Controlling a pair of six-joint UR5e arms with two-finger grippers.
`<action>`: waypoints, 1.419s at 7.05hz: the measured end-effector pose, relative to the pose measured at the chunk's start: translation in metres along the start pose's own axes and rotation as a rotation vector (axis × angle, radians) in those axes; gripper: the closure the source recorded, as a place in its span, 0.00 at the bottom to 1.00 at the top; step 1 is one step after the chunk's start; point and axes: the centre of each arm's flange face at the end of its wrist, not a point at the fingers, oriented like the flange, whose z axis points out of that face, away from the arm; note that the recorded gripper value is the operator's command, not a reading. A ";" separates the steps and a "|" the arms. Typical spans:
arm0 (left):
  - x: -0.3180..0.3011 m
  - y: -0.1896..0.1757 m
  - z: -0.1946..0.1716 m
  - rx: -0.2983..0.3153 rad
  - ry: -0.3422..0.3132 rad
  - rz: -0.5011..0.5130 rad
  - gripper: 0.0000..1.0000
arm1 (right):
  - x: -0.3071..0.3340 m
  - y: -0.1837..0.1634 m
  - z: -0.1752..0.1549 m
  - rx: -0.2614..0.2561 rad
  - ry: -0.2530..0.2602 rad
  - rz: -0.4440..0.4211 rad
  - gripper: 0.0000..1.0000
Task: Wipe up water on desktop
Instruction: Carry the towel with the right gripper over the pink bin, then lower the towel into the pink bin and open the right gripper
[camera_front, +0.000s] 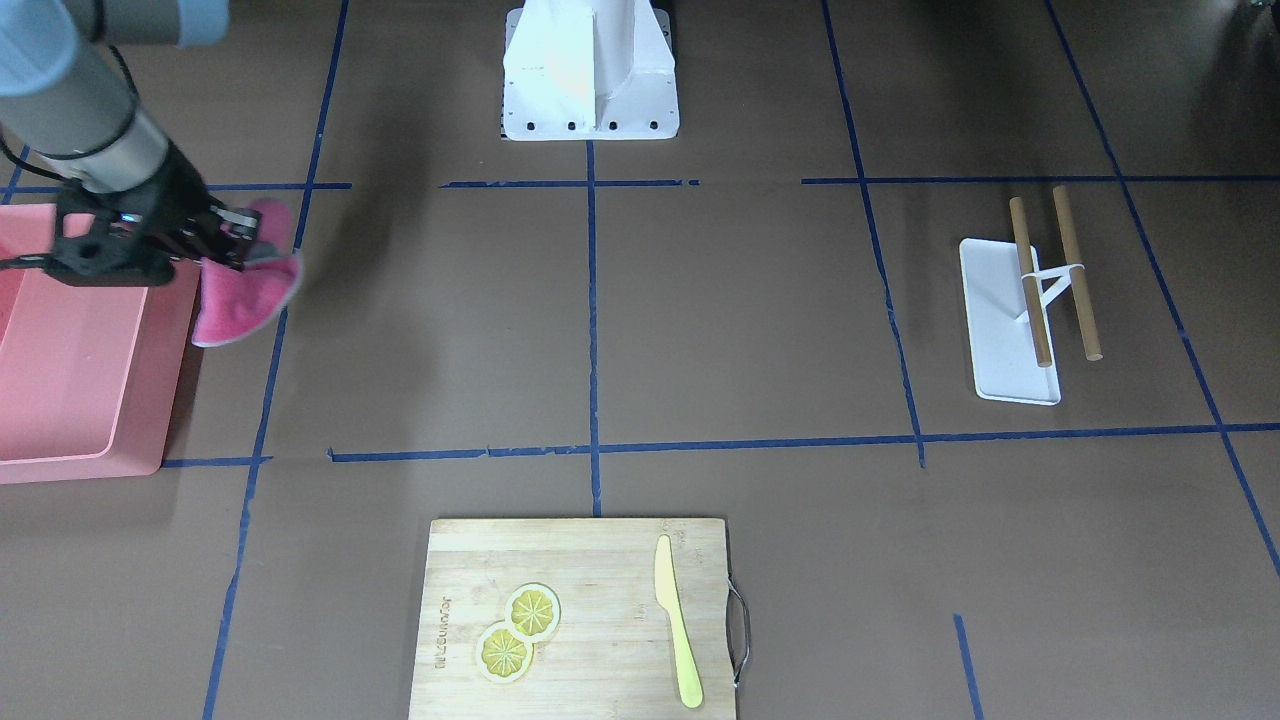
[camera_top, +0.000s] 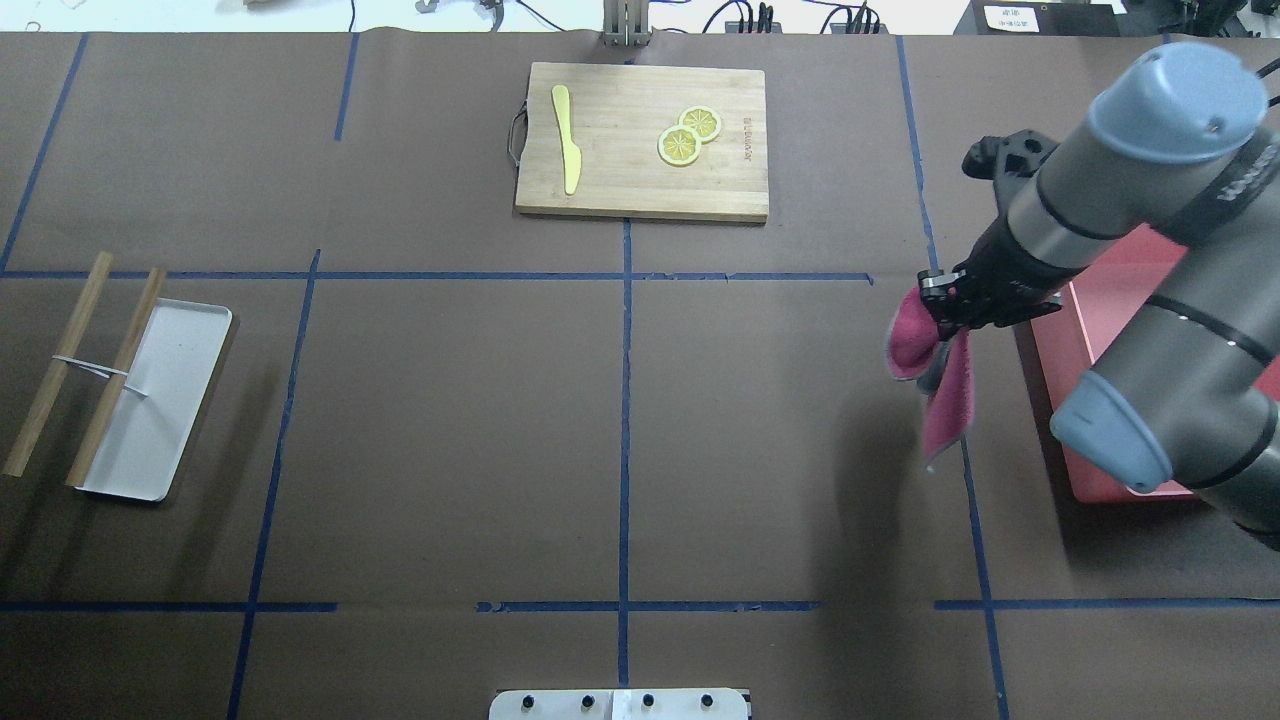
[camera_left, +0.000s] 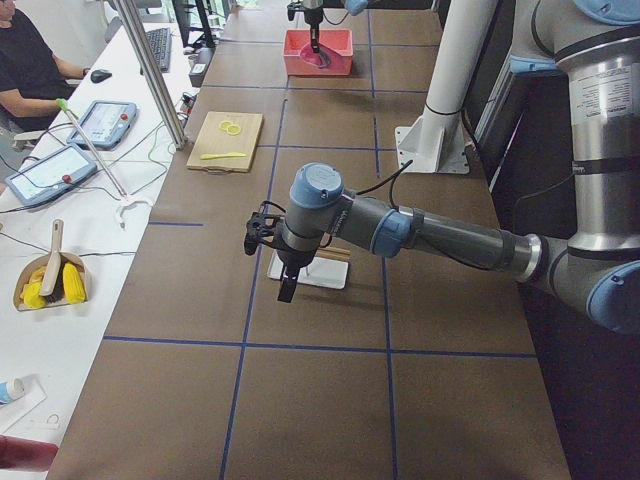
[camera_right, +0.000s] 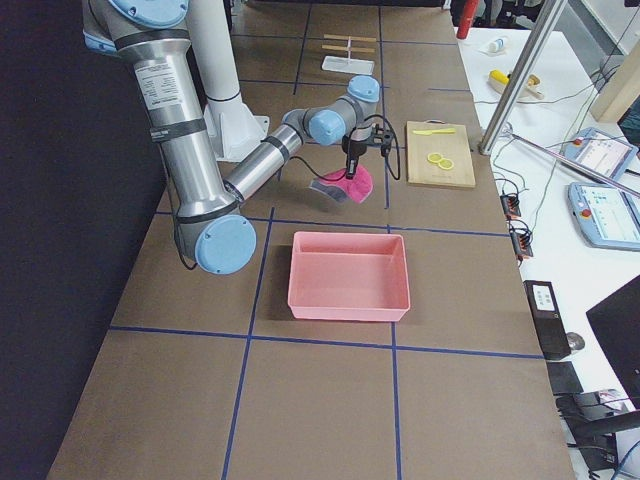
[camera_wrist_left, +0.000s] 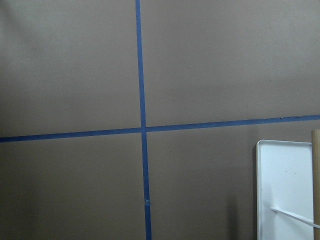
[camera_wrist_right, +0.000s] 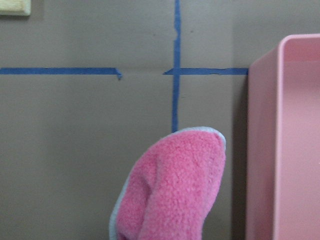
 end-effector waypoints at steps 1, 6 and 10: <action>0.000 0.000 0.000 -0.001 0.000 -0.001 0.00 | 0.050 -0.002 -0.014 -0.005 0.036 -0.062 1.00; -0.002 0.001 0.002 -0.003 0.000 -0.003 0.00 | 0.183 -0.022 0.050 -0.107 0.057 -0.185 0.84; 0.001 0.001 -0.001 0.002 0.002 0.001 0.00 | 0.193 -0.036 0.105 -0.123 0.052 -0.228 0.00</action>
